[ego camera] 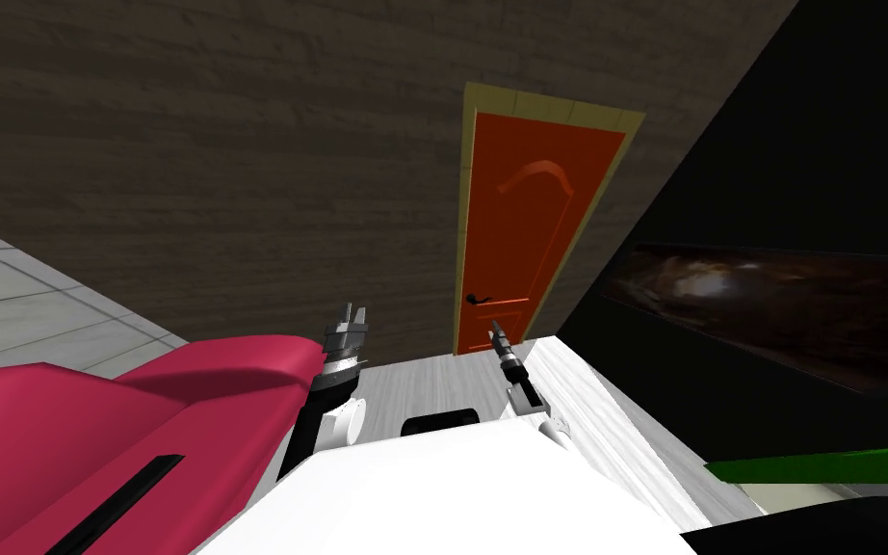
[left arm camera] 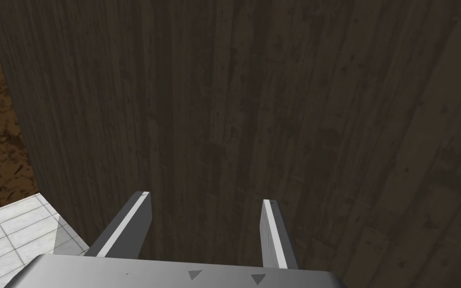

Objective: Pull the door open

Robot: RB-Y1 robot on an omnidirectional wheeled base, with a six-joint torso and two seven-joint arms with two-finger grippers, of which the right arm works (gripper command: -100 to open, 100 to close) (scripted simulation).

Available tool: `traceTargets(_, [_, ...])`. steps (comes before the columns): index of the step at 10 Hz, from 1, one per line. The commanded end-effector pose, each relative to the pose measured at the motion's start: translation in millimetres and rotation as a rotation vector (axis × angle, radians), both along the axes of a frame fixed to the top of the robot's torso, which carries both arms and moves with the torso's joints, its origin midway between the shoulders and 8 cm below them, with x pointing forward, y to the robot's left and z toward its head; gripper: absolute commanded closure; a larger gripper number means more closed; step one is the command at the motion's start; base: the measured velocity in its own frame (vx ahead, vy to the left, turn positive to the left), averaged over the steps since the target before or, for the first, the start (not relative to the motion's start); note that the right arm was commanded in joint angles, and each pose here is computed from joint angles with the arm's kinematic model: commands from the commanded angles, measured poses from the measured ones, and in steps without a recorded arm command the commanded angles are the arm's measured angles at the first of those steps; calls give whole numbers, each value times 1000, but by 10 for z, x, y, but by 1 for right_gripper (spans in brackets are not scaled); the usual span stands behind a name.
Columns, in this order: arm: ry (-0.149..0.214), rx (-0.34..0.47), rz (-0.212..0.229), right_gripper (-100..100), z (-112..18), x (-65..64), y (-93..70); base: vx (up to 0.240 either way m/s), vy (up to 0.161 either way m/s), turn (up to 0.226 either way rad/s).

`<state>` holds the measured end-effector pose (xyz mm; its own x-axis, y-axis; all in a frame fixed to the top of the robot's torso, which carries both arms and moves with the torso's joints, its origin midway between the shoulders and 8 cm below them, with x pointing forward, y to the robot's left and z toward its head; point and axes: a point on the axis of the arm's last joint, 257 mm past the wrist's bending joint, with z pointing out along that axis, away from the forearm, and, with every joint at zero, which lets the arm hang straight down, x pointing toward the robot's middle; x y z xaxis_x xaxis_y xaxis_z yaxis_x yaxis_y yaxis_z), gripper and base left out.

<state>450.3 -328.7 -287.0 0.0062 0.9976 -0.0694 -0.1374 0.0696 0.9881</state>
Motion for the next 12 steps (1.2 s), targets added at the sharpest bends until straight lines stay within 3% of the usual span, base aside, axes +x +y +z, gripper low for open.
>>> traceTargets(1, [19,-3,-4,-100,-106,11,-48,91,-27,68])
traceTargets(7, [86,-18,-23,-100,-437,2,-275,91,-41,72])
traceTargets(12, [123,-26,-37,-100,-610,-17,-417,84,-41,52])
